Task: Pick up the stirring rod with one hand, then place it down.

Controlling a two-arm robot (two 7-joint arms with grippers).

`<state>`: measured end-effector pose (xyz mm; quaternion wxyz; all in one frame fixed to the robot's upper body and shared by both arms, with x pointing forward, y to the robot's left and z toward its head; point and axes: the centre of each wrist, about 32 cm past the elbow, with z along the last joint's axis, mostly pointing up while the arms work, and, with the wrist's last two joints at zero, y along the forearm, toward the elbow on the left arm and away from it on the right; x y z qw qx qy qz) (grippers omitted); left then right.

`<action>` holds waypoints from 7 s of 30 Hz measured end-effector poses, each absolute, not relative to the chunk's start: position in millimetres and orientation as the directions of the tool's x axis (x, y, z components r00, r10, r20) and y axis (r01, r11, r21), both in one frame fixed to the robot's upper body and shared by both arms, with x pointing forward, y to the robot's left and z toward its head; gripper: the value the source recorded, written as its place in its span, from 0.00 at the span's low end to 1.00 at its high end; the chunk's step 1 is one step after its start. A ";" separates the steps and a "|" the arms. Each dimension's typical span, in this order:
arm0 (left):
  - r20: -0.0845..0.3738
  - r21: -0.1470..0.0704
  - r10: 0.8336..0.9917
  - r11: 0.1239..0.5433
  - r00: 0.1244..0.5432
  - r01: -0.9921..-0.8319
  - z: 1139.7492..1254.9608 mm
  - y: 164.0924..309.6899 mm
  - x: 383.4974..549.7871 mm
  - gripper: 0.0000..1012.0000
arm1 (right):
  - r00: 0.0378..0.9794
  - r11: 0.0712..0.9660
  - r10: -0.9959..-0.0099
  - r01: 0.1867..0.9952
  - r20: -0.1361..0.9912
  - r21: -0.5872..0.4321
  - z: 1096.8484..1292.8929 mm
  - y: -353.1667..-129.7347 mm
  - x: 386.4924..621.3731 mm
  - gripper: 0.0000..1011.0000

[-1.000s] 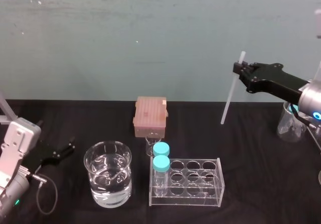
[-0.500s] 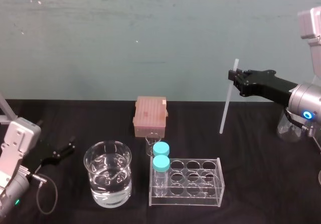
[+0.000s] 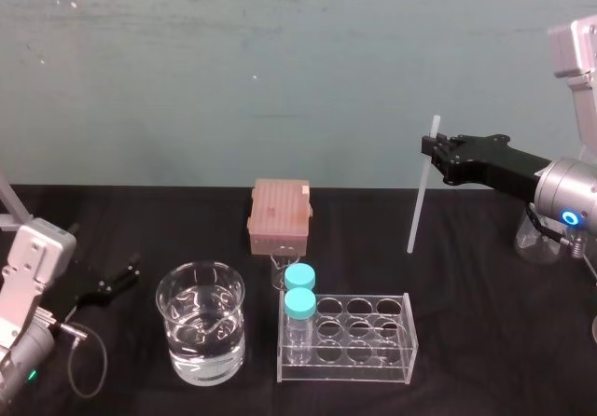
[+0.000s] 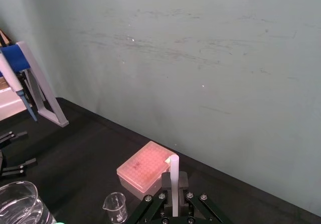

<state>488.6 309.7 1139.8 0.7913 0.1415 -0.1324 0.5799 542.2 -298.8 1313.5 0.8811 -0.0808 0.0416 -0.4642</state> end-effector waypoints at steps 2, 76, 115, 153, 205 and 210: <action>0.374 0.070 0.880 0.287 0.292 -0.955 1139.8 309.7 488.6 0.99 | 0.566 0.556 -0.824 0.811 0.002 -0.181 1313.7 -298.8 542.3 0.07; 0.374 0.070 0.880 0.287 0.292 -0.955 1139.8 309.7 488.6 0.99 | 0.566 0.557 -0.824 0.811 0.003 -0.178 1314.1 -299.0 542.8 0.07; 0.374 0.070 0.880 0.287 0.292 -0.955 1139.8 309.7 488.7 0.99 | 0.566 0.557 -0.824 0.811 0.003 -0.178 1314.1 -299.0 542.8 0.07; 0.374 0.070 0.880 0.287 0.292 -0.955 1139.8 309.7 488.6 0.99 | 0.763 0.755 -0.645 0.628 -0.045 -0.186 1347.9 -335.6 472.9 0.07; 0.374 0.070 0.880 0.287 0.292 -0.955 1139.8 309.7 488.6 0.99 | 0.760 0.750 -0.646 0.619 -0.063 -0.232 1282.0 -310.6 488.3 0.07; 0.374 0.070 0.880 0.287 0.292 -0.955 1139.8 309.7 488.6 0.99 | 0.759 0.746 -0.649 0.623 -0.049 -0.238 1270.9 -310.8 489.9 0.07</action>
